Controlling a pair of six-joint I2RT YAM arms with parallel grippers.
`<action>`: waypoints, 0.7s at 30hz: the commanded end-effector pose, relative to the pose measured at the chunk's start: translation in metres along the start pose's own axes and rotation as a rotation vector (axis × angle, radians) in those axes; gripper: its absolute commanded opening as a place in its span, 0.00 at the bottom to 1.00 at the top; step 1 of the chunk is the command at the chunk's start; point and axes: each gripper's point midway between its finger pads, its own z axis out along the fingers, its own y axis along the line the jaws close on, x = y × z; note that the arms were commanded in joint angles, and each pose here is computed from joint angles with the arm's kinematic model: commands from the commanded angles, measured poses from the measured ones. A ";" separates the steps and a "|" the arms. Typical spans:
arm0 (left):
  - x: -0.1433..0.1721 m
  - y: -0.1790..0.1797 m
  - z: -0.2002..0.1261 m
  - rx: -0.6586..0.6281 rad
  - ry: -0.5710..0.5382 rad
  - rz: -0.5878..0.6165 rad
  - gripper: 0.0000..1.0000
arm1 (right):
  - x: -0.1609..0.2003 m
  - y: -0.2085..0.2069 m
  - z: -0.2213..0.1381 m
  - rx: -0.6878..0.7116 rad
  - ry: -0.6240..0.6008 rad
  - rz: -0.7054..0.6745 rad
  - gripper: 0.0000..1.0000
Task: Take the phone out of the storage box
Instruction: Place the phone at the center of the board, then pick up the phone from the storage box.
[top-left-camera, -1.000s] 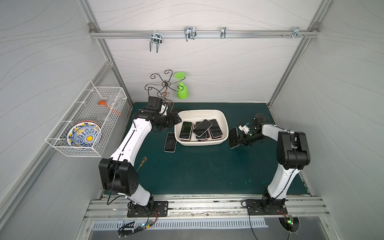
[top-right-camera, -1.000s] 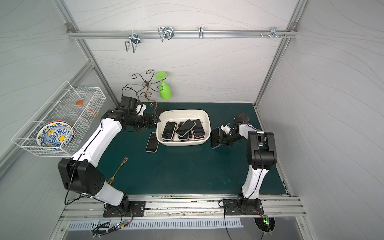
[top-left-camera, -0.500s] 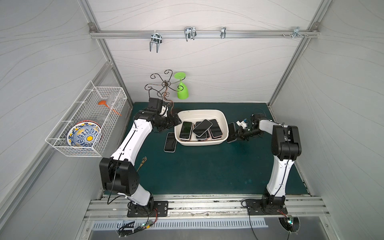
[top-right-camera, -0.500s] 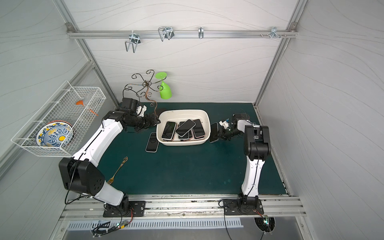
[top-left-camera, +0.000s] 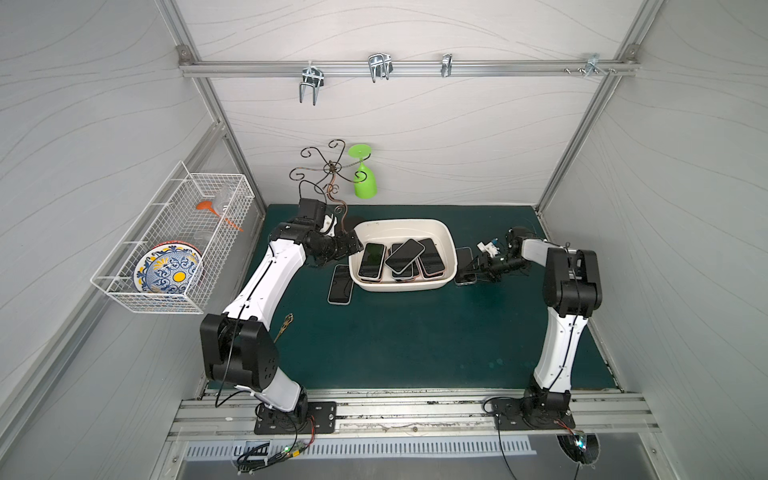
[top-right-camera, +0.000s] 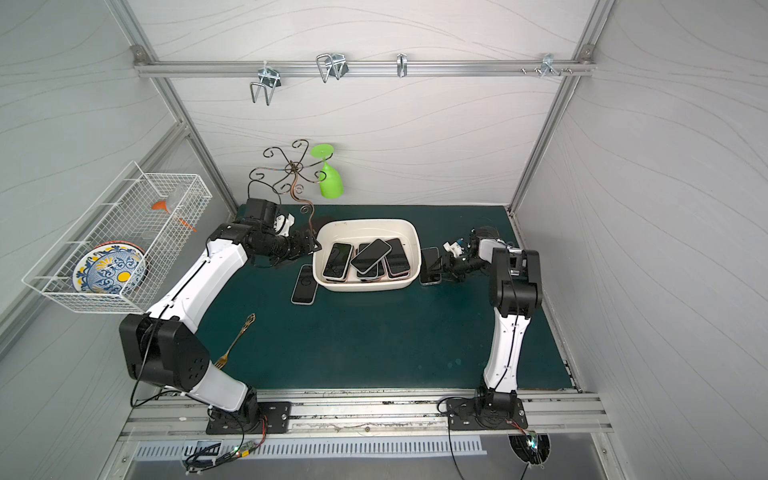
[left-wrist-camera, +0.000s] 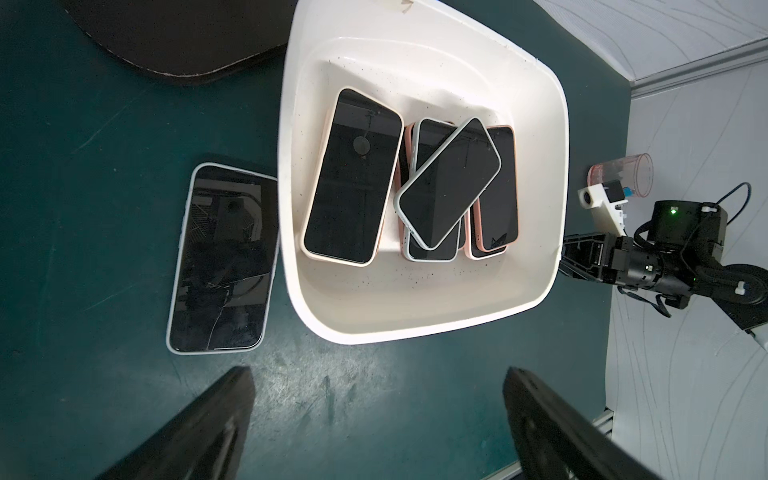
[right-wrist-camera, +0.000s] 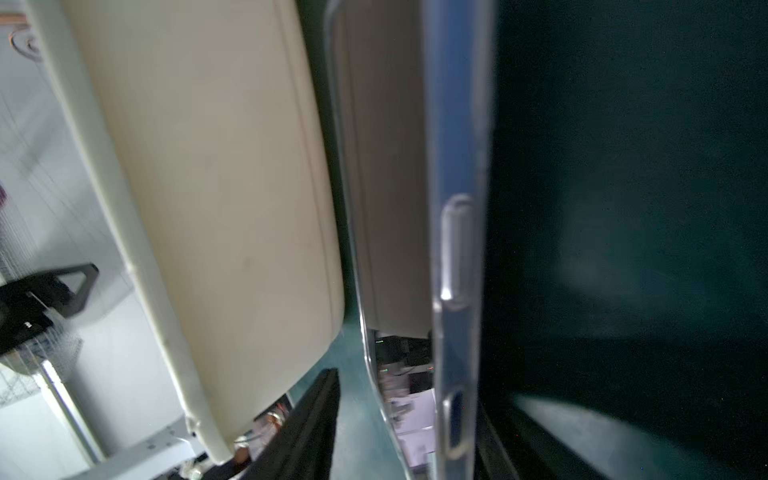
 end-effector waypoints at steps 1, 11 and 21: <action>-0.006 -0.002 -0.004 0.014 -0.024 0.020 0.98 | 0.003 -0.019 -0.005 0.088 -0.001 0.031 0.59; -0.003 -0.023 -0.005 -0.024 -0.049 0.080 1.00 | -0.005 -0.033 -0.048 0.223 -0.104 0.100 0.98; -0.017 -0.051 0.020 -0.222 -0.085 0.324 1.00 | -0.001 0.043 -0.097 0.361 -0.257 -0.062 0.98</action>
